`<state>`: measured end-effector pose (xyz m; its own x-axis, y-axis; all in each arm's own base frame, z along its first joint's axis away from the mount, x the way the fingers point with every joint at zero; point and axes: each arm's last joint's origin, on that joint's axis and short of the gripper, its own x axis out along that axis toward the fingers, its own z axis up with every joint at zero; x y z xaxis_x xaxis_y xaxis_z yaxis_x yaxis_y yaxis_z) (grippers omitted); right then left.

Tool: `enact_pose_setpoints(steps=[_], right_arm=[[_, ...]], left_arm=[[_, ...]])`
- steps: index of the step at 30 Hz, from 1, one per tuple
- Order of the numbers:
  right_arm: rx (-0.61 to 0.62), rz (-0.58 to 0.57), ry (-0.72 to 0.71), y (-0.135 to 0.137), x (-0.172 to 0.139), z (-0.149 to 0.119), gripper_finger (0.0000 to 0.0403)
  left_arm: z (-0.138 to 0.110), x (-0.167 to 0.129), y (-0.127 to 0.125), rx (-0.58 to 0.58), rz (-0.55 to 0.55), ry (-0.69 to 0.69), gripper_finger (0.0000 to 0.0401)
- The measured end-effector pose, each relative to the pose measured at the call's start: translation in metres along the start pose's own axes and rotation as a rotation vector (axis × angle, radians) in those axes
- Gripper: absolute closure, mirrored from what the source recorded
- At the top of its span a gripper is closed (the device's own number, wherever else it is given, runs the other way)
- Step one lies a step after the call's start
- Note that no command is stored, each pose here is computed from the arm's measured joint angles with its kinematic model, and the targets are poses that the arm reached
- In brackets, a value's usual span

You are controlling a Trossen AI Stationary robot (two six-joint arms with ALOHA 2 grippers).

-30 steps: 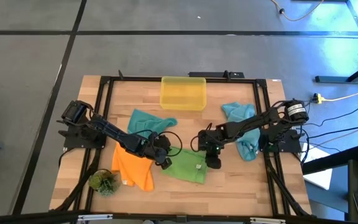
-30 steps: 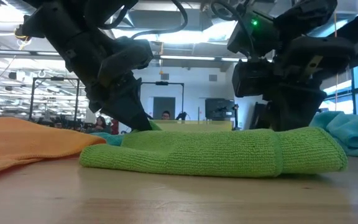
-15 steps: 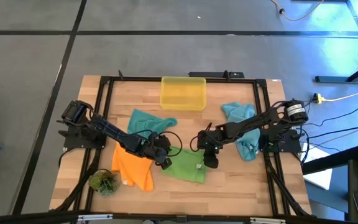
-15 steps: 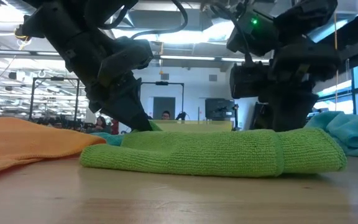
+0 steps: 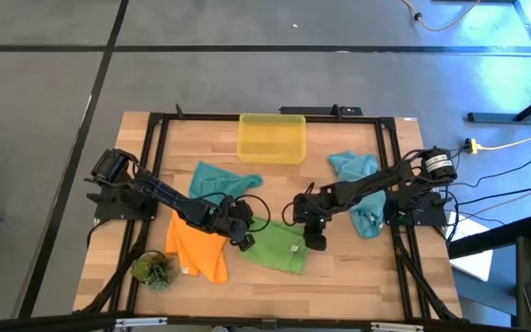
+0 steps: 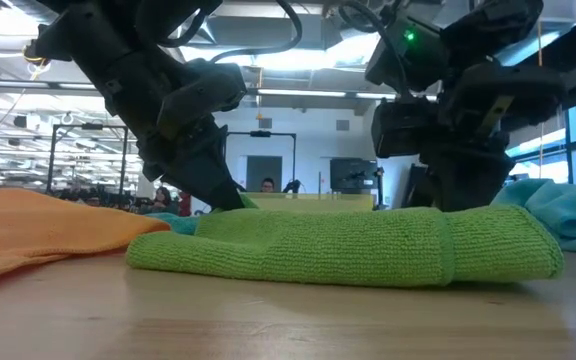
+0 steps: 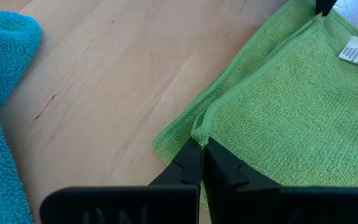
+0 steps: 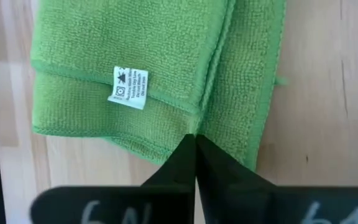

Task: Fold microfiber towels
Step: Fold the green microfiber cloth

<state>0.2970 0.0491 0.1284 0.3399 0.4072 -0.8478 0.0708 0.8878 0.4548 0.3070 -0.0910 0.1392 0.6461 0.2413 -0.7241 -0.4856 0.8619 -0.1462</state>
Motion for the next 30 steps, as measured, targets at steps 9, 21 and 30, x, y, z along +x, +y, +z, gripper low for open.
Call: enact_pose_setpoints(steps=[9, 21, 30], right_arm=[[0.010, 0.005, -0.026, 0.006, -0.014, 0.000, 0.0400], [0.018, -0.128, -0.070, 0.008, -0.034, -0.004, 0.0401], [0.026, -0.198, -0.064, 0.004, -0.032, -0.006, 0.0382]], left_arm=[[0.000, 0.000, 0.000, 0.025, 0.015, -0.017, 0.0401], [0.001, -0.001, 0.000, 0.026, 0.048, -0.055, 0.0401], [0.002, 0.000, 0.001, 0.022, 0.060, -0.063, 0.0397]])
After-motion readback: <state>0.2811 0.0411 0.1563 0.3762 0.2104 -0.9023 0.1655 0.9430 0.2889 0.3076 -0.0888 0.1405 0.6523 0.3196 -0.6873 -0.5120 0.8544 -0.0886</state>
